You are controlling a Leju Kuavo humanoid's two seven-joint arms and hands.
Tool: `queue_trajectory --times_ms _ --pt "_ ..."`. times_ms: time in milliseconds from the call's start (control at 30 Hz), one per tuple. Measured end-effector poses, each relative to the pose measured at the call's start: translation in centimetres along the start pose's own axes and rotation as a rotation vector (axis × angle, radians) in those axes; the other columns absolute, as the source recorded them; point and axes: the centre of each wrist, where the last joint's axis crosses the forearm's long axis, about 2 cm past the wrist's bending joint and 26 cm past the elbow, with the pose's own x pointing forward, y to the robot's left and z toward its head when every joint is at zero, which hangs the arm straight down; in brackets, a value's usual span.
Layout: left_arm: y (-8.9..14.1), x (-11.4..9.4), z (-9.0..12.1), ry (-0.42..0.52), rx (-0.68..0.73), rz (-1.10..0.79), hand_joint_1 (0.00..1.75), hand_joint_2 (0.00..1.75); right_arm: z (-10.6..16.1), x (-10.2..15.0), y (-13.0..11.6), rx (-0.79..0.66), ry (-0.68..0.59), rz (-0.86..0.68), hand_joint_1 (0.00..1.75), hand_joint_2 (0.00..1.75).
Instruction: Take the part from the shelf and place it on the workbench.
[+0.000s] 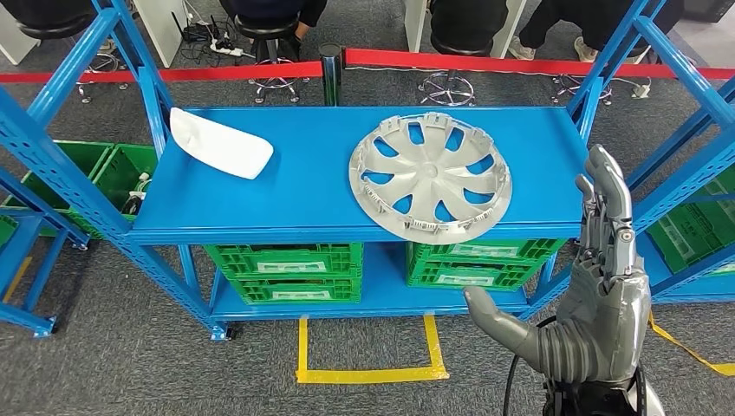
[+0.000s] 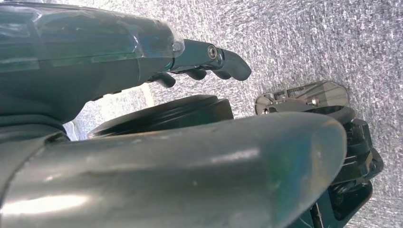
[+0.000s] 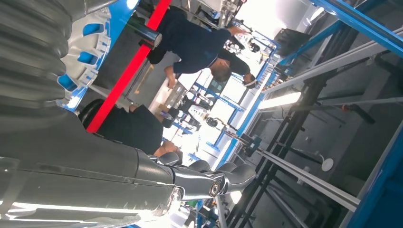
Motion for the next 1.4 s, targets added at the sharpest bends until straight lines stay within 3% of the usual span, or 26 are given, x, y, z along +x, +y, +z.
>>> queue_trajectory --times_ms 1400 --pt "-0.02 0.01 0.00 -0.005 -0.003 -0.002 0.00 0.00 0.22 0.18 -0.01 0.001 0.015 -0.002 0.00 1.75"
